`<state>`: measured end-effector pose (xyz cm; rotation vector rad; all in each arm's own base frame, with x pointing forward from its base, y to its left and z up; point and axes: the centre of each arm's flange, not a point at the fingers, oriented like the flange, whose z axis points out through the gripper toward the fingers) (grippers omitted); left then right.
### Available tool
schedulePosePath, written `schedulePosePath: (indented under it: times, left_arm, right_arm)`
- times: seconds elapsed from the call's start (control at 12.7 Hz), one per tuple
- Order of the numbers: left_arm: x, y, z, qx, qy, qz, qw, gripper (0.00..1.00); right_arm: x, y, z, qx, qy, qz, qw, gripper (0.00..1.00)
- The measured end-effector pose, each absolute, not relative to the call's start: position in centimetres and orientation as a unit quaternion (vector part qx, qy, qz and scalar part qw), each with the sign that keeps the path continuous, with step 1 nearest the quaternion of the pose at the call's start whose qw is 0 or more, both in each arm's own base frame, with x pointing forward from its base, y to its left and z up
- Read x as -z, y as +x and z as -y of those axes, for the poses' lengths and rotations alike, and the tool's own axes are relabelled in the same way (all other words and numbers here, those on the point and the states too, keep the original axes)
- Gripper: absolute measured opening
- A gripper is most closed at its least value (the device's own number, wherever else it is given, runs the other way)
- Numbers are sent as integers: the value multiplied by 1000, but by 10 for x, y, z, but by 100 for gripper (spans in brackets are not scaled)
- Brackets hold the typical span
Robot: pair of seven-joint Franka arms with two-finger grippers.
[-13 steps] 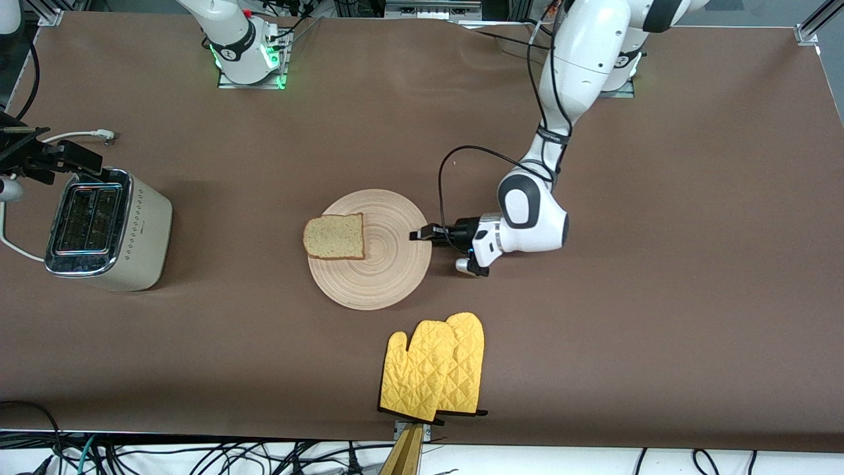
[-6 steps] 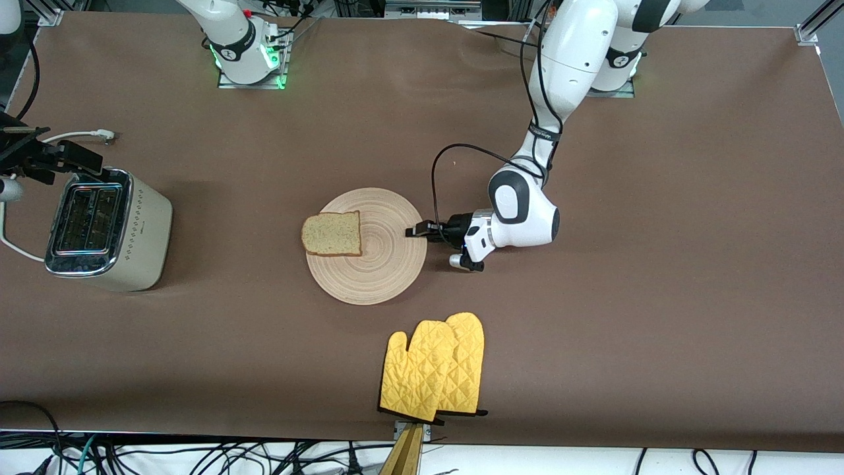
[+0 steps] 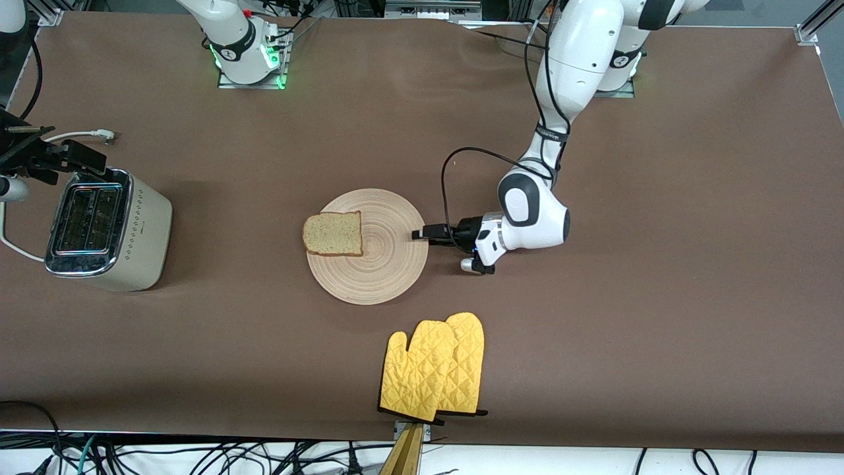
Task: Move plate and put bread in toaster
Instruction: 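Release the plate with the left gripper while the right gripper reaches the bread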
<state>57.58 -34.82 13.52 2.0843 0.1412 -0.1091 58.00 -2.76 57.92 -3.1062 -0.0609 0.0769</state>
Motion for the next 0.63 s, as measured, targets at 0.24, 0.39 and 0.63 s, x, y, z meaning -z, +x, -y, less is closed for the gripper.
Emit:
schedulePosePath:
  times: [0.24,0.39,0.63]
  left_arm:
    - [-188,611,260,21,874,-56,481,100]
    - [-242,626,199,20,895,-37,444,100]
    - [-333,623,143,26,939,6,344,100]
  right_arm:
    - [-578,580,27,-27,-999,9,17,100]
    - [-565,579,14,-50,-998,20,20,100]
    - [-512,585,-81,-110,-993,48,18,100]
